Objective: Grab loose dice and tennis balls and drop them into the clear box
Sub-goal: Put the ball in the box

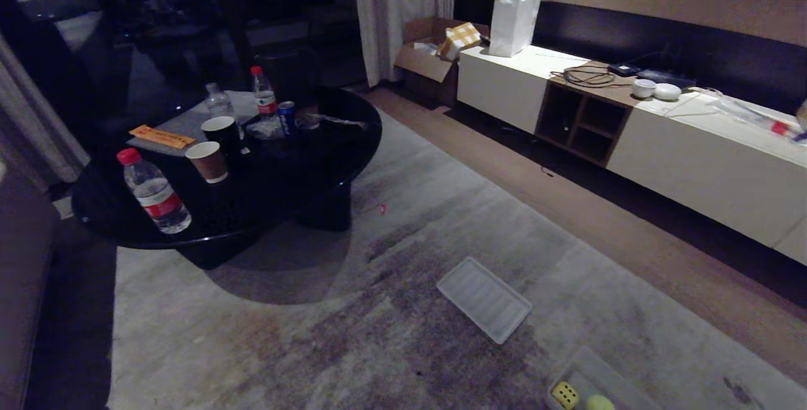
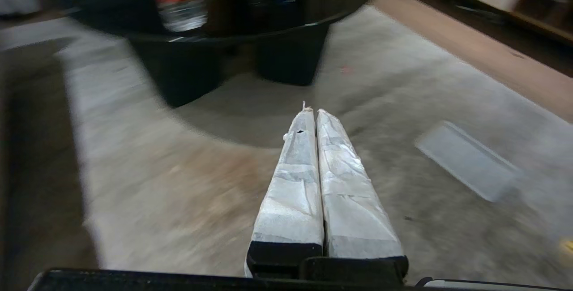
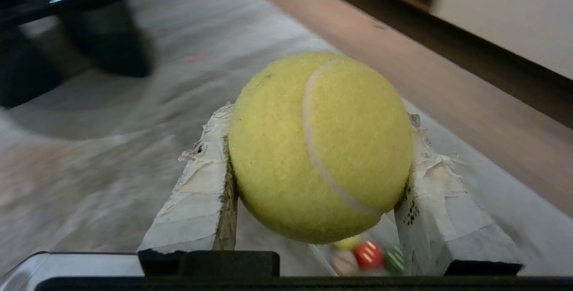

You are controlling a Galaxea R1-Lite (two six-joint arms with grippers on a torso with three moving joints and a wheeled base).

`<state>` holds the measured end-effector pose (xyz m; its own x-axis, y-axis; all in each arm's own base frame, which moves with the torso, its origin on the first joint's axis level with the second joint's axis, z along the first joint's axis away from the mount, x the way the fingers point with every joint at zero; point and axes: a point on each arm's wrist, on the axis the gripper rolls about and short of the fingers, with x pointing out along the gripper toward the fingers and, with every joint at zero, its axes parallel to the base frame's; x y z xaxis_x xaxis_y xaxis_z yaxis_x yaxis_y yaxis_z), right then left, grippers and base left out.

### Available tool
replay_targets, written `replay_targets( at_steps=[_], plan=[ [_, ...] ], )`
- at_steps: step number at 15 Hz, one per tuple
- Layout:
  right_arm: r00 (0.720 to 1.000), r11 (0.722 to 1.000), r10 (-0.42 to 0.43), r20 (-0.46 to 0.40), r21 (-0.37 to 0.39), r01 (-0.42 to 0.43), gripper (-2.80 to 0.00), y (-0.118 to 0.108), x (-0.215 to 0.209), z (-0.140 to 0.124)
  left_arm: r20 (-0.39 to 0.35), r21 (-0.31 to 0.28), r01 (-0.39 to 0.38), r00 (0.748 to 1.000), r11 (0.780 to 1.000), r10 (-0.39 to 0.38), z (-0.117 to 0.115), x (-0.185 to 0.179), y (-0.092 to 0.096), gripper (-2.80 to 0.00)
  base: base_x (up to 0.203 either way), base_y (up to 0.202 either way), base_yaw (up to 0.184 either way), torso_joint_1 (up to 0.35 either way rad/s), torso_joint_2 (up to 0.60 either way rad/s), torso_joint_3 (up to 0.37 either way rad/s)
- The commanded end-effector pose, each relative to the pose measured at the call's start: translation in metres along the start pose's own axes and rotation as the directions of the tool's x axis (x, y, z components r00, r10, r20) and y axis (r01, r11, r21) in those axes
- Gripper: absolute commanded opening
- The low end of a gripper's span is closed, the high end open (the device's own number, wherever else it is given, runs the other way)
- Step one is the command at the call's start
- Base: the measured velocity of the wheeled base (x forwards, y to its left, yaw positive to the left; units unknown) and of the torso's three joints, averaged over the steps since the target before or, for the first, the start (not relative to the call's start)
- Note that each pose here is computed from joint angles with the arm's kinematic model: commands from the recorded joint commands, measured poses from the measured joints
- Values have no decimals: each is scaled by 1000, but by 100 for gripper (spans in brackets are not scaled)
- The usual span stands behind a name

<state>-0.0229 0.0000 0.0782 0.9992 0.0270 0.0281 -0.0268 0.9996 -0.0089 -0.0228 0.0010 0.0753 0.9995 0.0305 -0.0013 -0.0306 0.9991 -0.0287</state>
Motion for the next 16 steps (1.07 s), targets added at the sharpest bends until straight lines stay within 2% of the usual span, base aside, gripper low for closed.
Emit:
replay_targets(
  at_steps=[1, 5, 12, 16],
  plan=[
    [1000, 1000, 1, -10, -1, -1, -280, 0, 1, -2, -2, 0, 0, 1000, 1000, 0, 0, 0, 0, -280, 0, 11, -161, 2, 5, 5],
    [1000, 1000, 1, -10, -1, -1, -280, 0, 1, -3, -2, 0, 0, 1000, 1000, 0, 0, 0, 0, -280, 2, 10, -141, 2, 3, 3],
    [1000, 1000, 1, -10, -1, -1, -280, 0, 1, -3, -2, 3, 0, 1000, 1000, 0, 0, 0, 0, -280, 0, 0, 0, 0, 0, 0],
    [1000, 1000, 1, -10, -1, -1, -280, 0, 1, -2, -2, 3, 0, 1000, 1000, 0, 0, 0, 0, -280, 0, 0, 0, 0, 5, -158]
  ],
)
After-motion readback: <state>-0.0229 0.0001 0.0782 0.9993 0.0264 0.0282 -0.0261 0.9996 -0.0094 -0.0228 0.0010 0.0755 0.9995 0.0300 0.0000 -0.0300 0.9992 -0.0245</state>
